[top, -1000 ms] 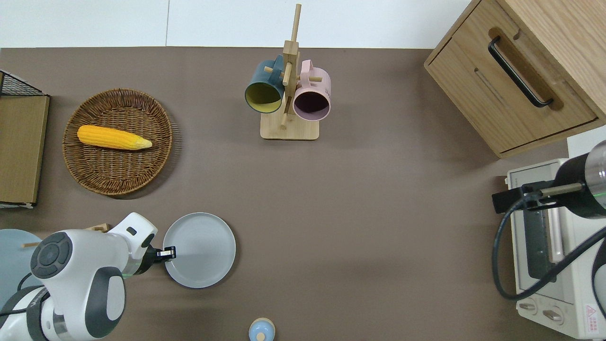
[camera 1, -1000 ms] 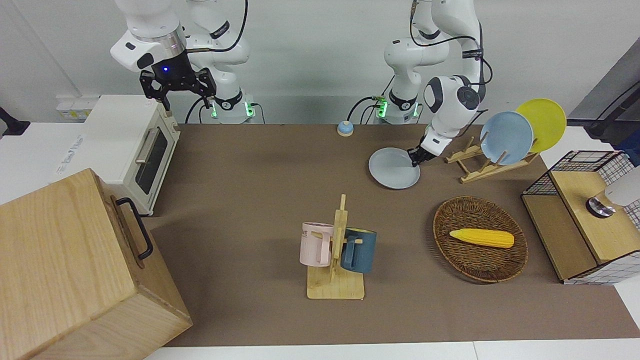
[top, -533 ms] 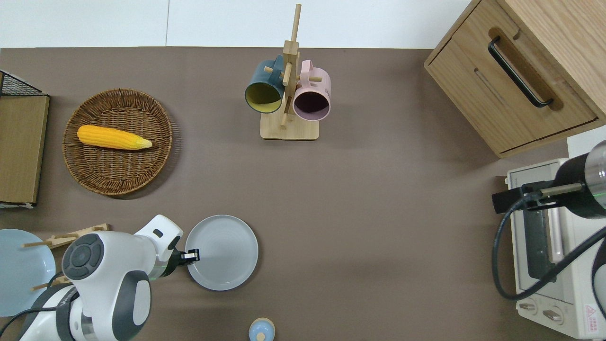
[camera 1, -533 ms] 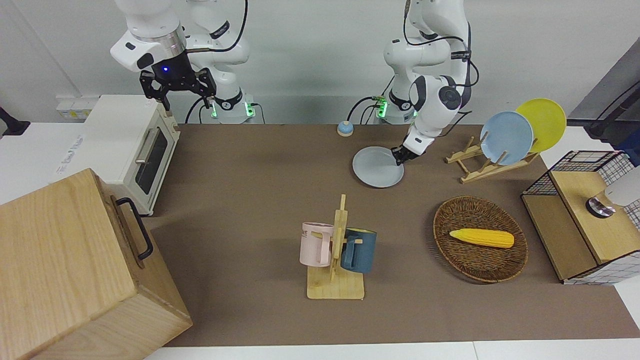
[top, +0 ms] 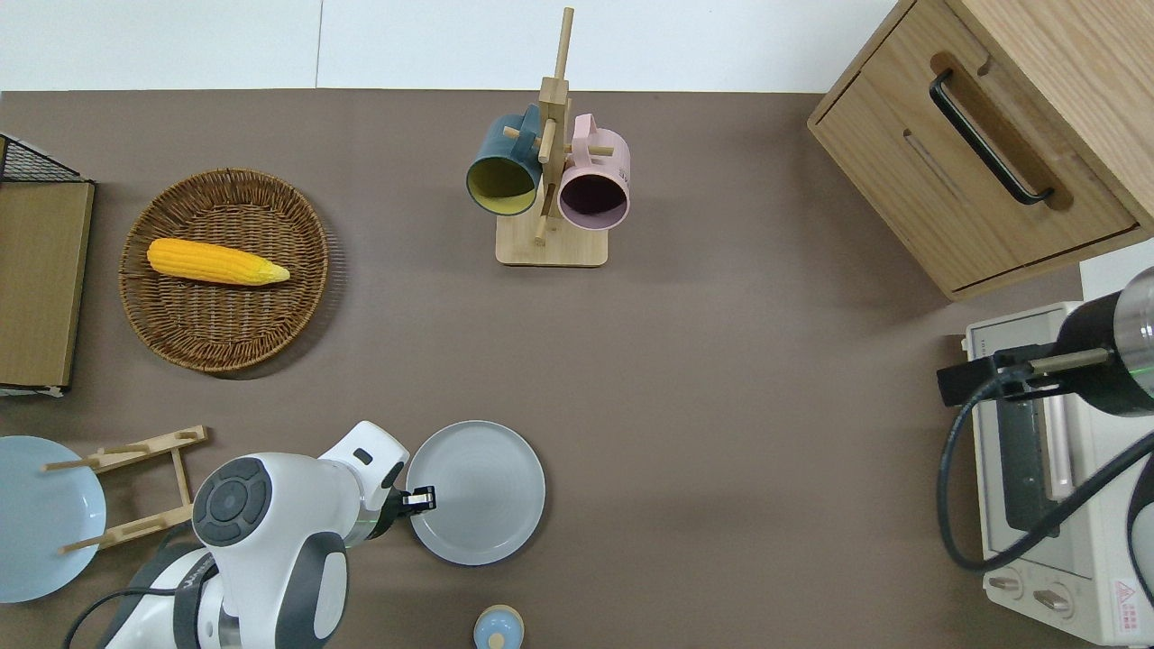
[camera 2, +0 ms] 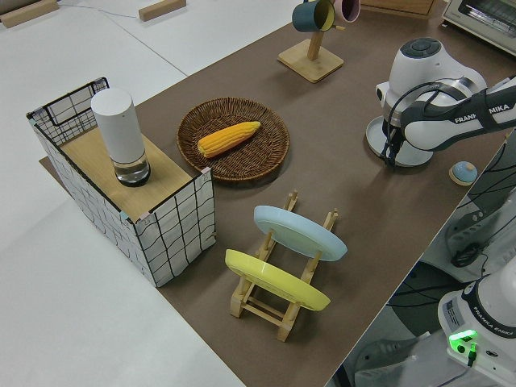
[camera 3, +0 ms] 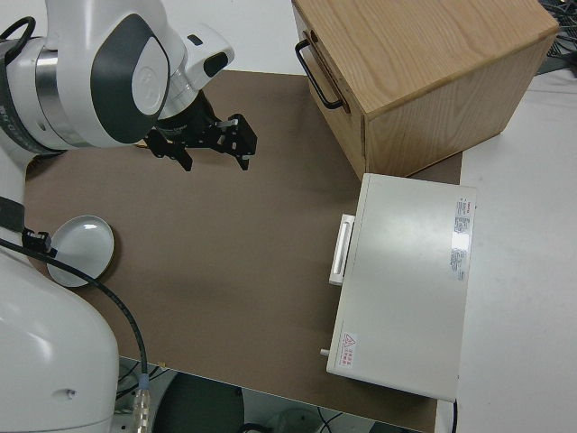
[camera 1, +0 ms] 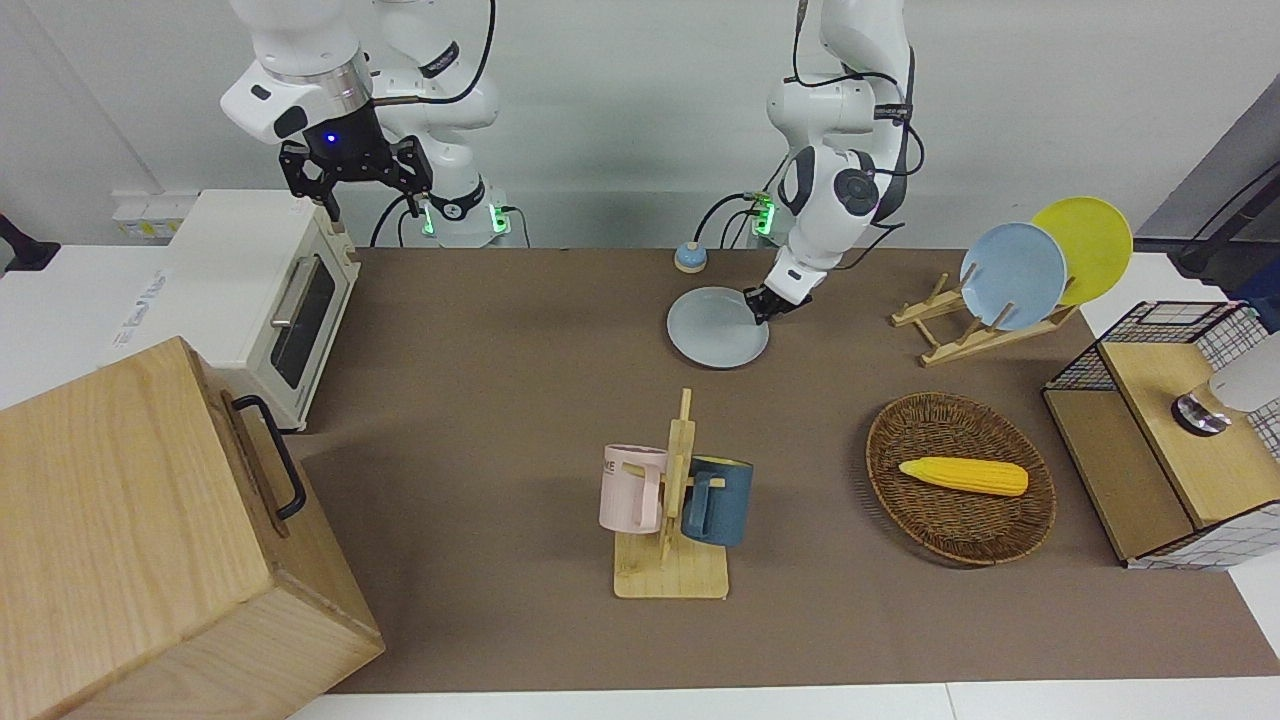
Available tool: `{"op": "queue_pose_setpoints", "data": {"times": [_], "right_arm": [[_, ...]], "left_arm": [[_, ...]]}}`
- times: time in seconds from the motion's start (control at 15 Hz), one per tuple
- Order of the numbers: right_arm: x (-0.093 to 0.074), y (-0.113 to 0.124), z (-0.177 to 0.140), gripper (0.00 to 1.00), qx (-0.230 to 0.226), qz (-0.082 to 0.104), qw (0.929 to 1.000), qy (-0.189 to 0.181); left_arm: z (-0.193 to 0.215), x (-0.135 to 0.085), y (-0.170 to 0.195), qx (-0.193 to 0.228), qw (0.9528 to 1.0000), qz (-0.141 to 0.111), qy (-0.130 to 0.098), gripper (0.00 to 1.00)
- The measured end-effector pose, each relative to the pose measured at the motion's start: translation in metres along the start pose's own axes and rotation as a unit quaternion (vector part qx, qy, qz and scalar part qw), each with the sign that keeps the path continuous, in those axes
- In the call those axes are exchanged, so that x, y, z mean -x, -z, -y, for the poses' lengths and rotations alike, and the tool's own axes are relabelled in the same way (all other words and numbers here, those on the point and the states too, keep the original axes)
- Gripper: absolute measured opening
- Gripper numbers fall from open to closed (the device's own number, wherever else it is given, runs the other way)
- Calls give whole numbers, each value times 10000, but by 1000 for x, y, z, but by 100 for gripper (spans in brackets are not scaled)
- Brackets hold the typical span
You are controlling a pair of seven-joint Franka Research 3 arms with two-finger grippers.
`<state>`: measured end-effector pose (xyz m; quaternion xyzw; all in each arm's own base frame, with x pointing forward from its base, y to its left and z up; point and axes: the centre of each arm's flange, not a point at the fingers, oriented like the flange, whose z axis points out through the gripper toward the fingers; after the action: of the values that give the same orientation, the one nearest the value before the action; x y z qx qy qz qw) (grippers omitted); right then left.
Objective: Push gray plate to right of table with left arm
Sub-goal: 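Push the gray plate with the left gripper toward the toaster oven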
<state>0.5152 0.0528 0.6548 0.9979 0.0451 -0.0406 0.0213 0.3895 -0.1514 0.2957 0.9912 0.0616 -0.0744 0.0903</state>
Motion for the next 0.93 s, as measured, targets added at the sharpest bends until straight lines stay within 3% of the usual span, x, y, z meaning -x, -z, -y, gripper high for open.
{"op": "queue_pose_setpoints", "data": {"times": [0.93], "right_arm": [[0,0,0,100,0,0,10000,0]], "left_arm": [[-70,13,-16,204,9998,75,-28,4]]}}
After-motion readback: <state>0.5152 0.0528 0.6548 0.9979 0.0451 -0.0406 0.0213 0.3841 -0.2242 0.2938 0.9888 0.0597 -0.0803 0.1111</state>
